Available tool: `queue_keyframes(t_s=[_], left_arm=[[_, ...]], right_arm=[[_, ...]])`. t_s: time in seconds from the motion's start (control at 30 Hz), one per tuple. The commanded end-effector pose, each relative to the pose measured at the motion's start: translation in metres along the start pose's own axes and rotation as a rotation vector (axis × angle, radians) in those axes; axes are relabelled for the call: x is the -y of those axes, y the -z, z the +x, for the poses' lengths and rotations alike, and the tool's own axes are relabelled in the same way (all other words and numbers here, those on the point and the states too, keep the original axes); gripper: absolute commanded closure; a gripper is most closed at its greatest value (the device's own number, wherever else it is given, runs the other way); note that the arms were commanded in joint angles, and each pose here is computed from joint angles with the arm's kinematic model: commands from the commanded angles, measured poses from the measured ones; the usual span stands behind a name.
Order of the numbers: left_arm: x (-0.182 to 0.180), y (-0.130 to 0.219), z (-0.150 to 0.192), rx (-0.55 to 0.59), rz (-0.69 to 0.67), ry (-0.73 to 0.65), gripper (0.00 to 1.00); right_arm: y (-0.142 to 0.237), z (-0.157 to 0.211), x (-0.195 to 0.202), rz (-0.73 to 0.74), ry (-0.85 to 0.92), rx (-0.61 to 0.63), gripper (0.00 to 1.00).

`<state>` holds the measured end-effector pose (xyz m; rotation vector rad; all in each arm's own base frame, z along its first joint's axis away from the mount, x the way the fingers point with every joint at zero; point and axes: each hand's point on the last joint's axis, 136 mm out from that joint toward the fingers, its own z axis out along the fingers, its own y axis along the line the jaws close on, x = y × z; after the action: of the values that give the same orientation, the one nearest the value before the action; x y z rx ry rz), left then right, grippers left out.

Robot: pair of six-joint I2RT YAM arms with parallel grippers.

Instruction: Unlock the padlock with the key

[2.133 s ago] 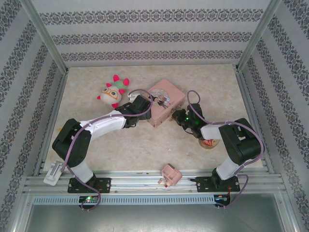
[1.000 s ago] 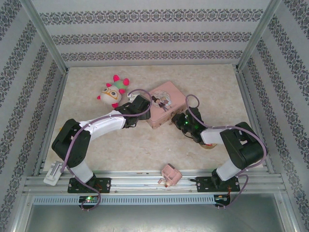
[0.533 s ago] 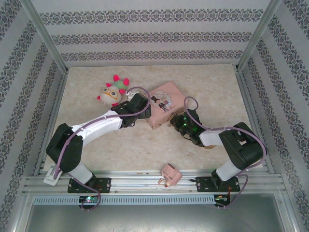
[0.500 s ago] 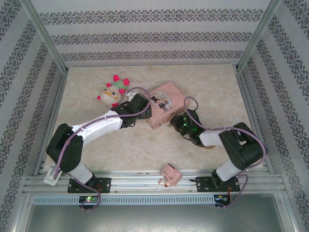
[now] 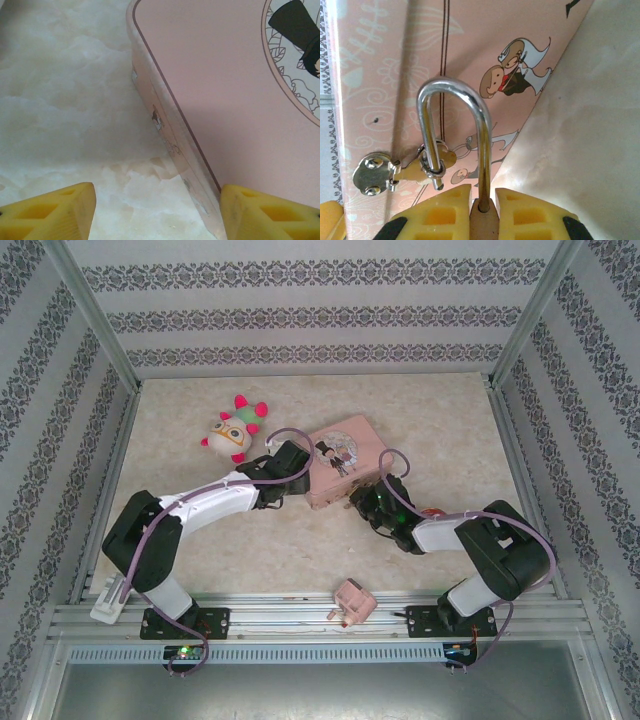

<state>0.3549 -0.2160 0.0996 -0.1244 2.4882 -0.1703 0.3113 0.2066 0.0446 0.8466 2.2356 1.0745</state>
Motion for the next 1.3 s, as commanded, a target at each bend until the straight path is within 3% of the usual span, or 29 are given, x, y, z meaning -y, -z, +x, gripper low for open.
queue_keyframes(t_s=[0.0,0.23,0.5,0.83,1.13,1.27], left_arm=[[0.004,-0.009,-0.005,0.016,0.001,0.000,0.33],[0.008,-0.016,-0.012,0.019,0.020,0.017,0.34],[-0.001,-0.035,-0.015,-0.006,0.018,0.043,0.59],[-0.015,-0.048,-0.024,-0.016,-0.017,0.035,0.69],[-0.017,-0.050,-0.013,-0.047,-0.016,0.041,0.69],[-0.016,-0.046,-0.013,-0.051,-0.005,0.058,0.69]], right_arm=[[0.003,0.008,0.011,0.034,-0.012,0.002,1.00],[-0.004,0.022,0.004,0.021,-0.007,-0.016,1.00],[-0.006,0.022,0.012,0.014,-0.038,0.000,1.00],[0.013,0.000,0.029,0.029,-0.062,0.078,1.00],[0.023,-0.034,0.031,0.034,-0.087,0.223,1.00],[0.017,-0.037,0.024,0.026,-0.088,0.227,1.00]])
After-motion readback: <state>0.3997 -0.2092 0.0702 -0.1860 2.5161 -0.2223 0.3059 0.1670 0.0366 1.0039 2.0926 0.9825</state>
